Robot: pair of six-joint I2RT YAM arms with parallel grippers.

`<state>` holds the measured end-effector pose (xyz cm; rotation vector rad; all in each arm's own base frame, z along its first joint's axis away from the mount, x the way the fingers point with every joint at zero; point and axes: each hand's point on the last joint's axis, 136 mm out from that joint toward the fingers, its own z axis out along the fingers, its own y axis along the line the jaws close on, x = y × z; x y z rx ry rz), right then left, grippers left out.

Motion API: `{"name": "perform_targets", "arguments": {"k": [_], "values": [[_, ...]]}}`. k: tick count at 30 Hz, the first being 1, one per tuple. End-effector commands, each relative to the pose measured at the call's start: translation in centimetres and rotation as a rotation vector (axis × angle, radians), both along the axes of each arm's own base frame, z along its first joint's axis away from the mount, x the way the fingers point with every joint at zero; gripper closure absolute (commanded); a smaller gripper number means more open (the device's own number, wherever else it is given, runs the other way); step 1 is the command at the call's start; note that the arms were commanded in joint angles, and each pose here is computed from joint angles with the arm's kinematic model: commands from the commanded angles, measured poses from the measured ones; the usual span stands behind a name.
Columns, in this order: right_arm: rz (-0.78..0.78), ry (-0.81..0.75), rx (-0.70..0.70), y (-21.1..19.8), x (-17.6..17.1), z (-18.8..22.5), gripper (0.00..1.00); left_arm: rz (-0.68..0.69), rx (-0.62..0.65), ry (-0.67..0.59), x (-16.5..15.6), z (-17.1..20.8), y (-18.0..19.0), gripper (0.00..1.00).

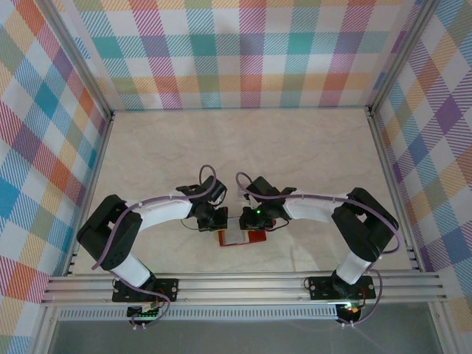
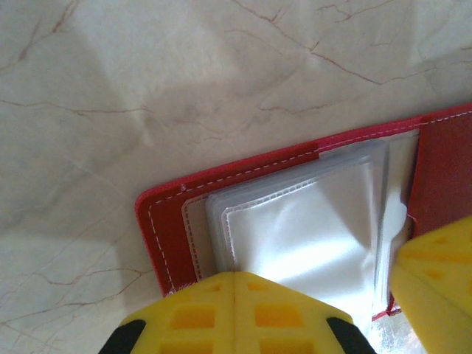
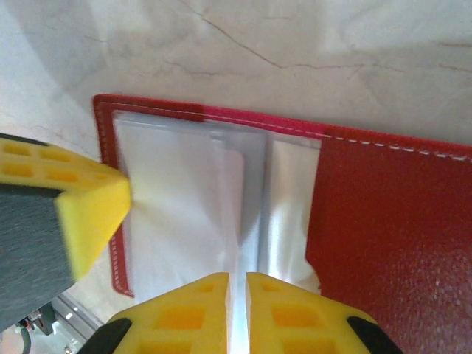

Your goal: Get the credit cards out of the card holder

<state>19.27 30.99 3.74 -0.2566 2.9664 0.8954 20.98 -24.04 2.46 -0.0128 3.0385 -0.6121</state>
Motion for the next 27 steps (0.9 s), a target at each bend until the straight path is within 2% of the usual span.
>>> {"name": "perform_targets", "arguments": {"k": [1, 7, 11, 19, 27], "values": [[0.009, -0.032, 0.012, 0.4, 0.0, 2.0, 0.83, -0.004, 0.124, 0.010, -1.4, -1.7, 2.5, 0.93], [0.050, -0.008, 0.051, 2.1, -0.2, 2.7, 0.82, 0.017, 0.111, -0.054, -0.9, 0.4, 2.9, 0.87], [0.083, 0.023, 0.085, 3.6, -0.5, 2.6, 0.82, 0.021, 0.120, -0.036, -1.4, 0.1, 3.3, 0.86], [0.162, 0.070, 0.139, 6.5, -1.2, 2.8, 0.83, 0.051, 0.065, -0.039, -1.7, 0.3, 3.1, 0.94], [0.218, 0.124, 0.121, 8.0, -2.2, 1.4, 0.84, 0.057, 0.058, -0.027, -2.2, -0.6, 3.5, 0.96]]}}
